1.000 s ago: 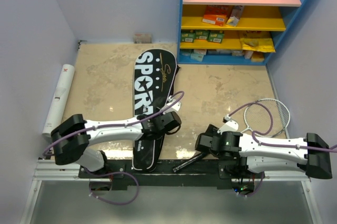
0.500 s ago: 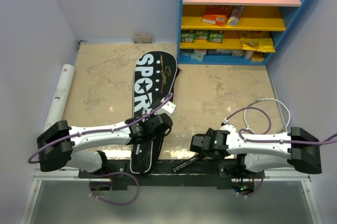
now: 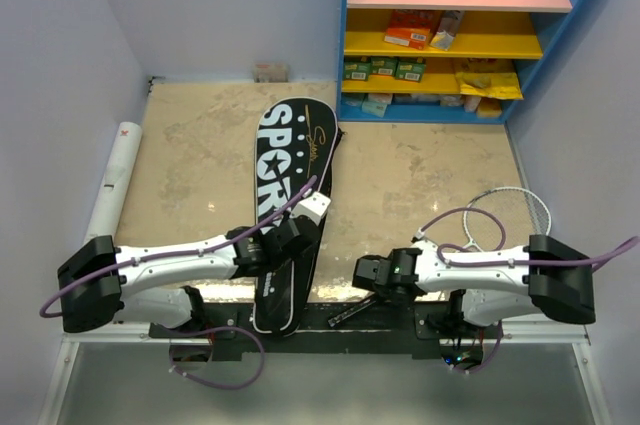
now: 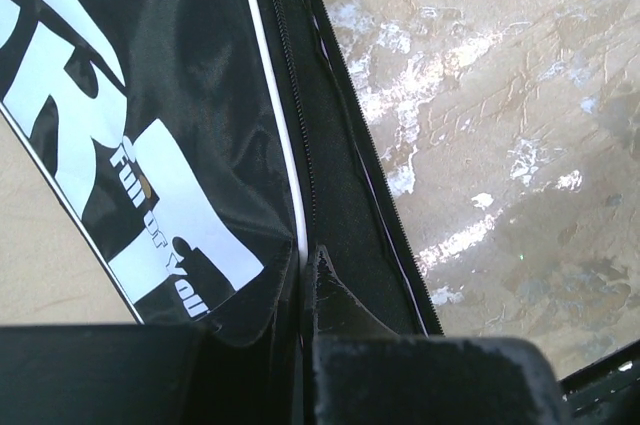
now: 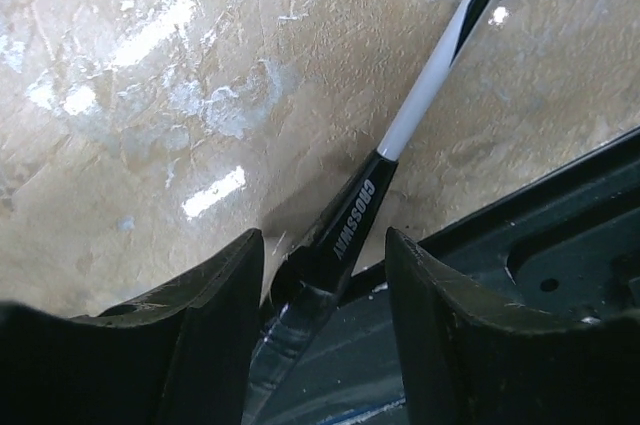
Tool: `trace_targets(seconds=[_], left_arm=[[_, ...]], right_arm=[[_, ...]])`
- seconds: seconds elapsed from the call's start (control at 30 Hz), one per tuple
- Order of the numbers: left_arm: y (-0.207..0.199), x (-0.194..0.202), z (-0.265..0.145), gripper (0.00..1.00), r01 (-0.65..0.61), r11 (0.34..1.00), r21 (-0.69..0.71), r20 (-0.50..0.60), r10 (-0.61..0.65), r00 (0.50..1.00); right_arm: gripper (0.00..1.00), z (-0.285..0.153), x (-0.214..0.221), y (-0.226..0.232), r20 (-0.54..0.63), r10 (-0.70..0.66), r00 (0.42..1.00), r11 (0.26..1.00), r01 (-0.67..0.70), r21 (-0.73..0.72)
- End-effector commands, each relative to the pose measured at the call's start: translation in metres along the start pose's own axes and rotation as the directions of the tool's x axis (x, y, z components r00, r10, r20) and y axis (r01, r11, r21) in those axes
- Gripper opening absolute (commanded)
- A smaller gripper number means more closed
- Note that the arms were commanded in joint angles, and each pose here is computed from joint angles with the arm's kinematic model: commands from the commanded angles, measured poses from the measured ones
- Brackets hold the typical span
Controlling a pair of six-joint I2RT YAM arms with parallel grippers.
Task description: Pack up the badminton gear
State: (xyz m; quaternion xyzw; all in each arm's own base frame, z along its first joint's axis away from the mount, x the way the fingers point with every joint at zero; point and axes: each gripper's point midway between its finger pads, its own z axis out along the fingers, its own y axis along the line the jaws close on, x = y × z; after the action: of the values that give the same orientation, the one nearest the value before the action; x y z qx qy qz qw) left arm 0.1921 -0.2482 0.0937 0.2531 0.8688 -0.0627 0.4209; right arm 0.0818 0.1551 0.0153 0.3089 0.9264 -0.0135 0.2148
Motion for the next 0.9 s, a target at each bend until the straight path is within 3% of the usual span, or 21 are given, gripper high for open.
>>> trace_targets(seconds=[0.0, 0.1, 0.13, 0.2, 0.23, 0.37, 0.53, 0.87], left_arm=[[-0.009, -0.019, -0.006, 0.0, 0.034, 0.998, 0.05, 0.077, -0.038, 0.996], [-0.008, -0.019, -0.007, 0.0, 0.032, 0.998, 0.046, 0.077, -0.036, 0.996], [-0.008, -0.02, -0.007, 0.0, 0.032, 0.999, 0.042, 0.079, -0.035, 0.996], [-0.007, -0.019, -0.007, 0.0, 0.032, 0.999, 0.039, 0.078, -0.035, 0.996], [-0.007, -0.019, -0.007, 0.0, 0.03, 0.999, 0.038, 0.078, -0.033, 0.996], [-0.006, -0.019, -0.006, 0.0, 0.02, 1.0, 0.021, 0.072, -0.022, 0.997], [-0.002, -0.021, -0.006, 0.0, 0.017, 1.0, -0.002, 0.075, -0.017, 0.997], [0.001, -0.019, -0.006, 0.0, 0.012, 1.0, -0.021, 0.068, -0.01, 0.998]], right_arm=[[0.53, 0.008, -0.003, 0.025, 0.026, 0.251, 0.968, 0.968, -0.25, -0.027], [0.32, 0.016, 0.004, 0.035, 0.009, 0.233, 0.972, 0.972, -0.232, -0.046], [0.17, 0.017, 0.005, 0.039, 0.006, 0.228, 0.974, 0.972, -0.227, -0.053], [0.03, 0.014, 0.004, 0.048, 0.016, 0.199, 0.98, 0.978, -0.197, -0.076], [0.0, 0.011, 0.001, 0.052, 0.027, 0.194, 0.981, 0.978, -0.191, -0.085], [0.0, -0.02, -0.017, 0.078, 0.09, 0.13, 0.987, 0.983, -0.117, -0.139], [0.0, -0.041, -0.004, 0.099, 0.045, 0.046, 0.998, 0.983, -0.037, -0.182], [0.0, -0.035, 0.085, 0.076, -0.052, -0.182, 0.982, 0.972, 0.171, -0.163]])
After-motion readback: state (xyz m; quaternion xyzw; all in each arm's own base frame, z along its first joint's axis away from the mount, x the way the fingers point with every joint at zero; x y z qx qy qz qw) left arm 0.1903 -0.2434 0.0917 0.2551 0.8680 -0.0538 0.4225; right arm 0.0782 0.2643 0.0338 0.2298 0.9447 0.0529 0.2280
